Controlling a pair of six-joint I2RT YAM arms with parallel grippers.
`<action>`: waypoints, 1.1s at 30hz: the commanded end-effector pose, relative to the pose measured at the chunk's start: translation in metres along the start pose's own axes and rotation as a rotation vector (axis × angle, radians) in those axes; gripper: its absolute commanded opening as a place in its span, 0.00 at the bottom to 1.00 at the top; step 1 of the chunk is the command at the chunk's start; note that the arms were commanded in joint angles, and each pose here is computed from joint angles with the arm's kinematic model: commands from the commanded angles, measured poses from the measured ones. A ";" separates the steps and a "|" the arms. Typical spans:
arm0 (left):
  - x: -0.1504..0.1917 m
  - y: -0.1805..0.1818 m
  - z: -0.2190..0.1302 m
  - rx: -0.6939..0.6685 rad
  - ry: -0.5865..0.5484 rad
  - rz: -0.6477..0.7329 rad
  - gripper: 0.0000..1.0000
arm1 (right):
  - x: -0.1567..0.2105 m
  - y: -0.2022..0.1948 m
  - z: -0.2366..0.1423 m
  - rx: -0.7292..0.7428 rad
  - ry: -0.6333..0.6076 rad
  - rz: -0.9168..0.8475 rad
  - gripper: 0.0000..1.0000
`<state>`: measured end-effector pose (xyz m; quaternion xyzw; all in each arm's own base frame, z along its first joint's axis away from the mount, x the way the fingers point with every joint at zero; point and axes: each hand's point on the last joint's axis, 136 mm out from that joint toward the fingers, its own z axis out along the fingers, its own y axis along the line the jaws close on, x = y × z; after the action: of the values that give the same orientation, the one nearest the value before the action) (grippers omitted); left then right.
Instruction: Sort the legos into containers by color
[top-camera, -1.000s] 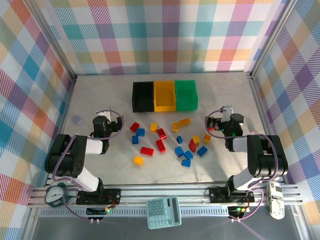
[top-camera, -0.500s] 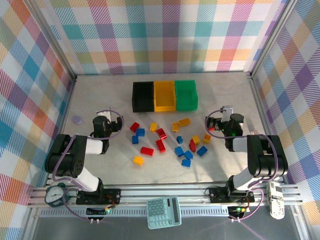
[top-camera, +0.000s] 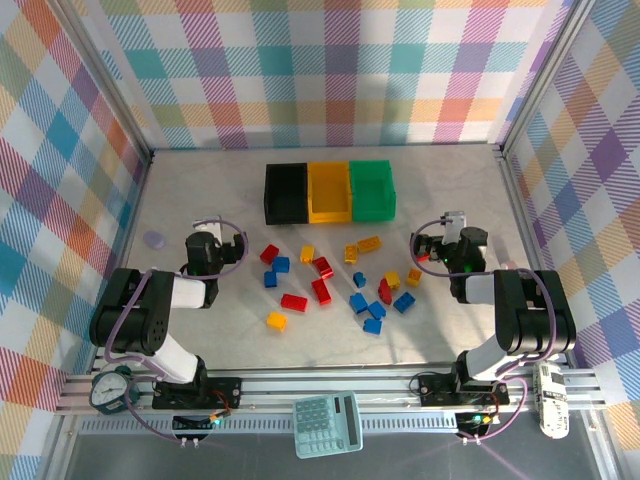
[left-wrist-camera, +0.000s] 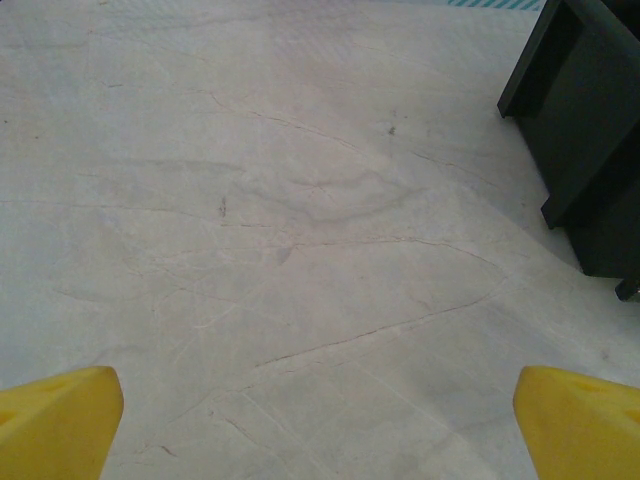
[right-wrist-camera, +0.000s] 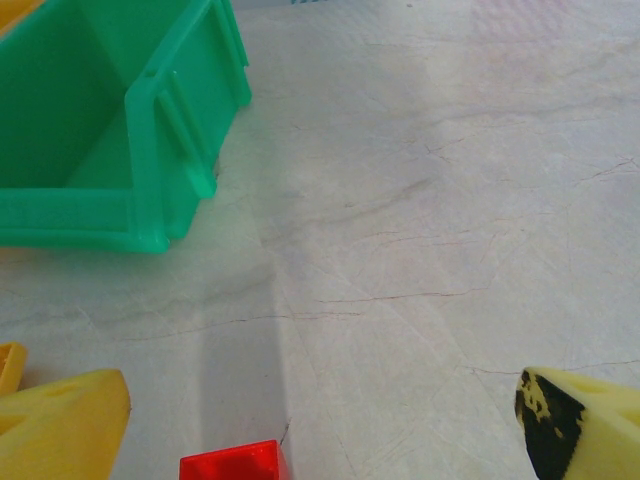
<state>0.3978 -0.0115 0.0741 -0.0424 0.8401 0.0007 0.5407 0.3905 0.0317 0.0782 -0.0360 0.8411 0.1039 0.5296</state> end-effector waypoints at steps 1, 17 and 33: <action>-0.009 -0.001 -0.001 0.013 -0.037 0.007 1.00 | -0.016 0.003 -0.001 -0.020 -0.049 -0.025 0.99; -0.144 -0.065 -0.070 0.161 -0.091 -0.089 1.00 | -0.104 0.032 -0.068 0.054 0.040 0.032 0.99; -0.181 -0.166 -0.158 0.393 0.010 -0.182 1.00 | -0.030 0.051 -0.069 0.047 0.587 0.152 0.78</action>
<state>0.3504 -0.1725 0.3201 0.0167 0.8024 -0.1968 0.5632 0.3503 0.0663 0.1682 -0.0021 0.9335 0.1157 0.3394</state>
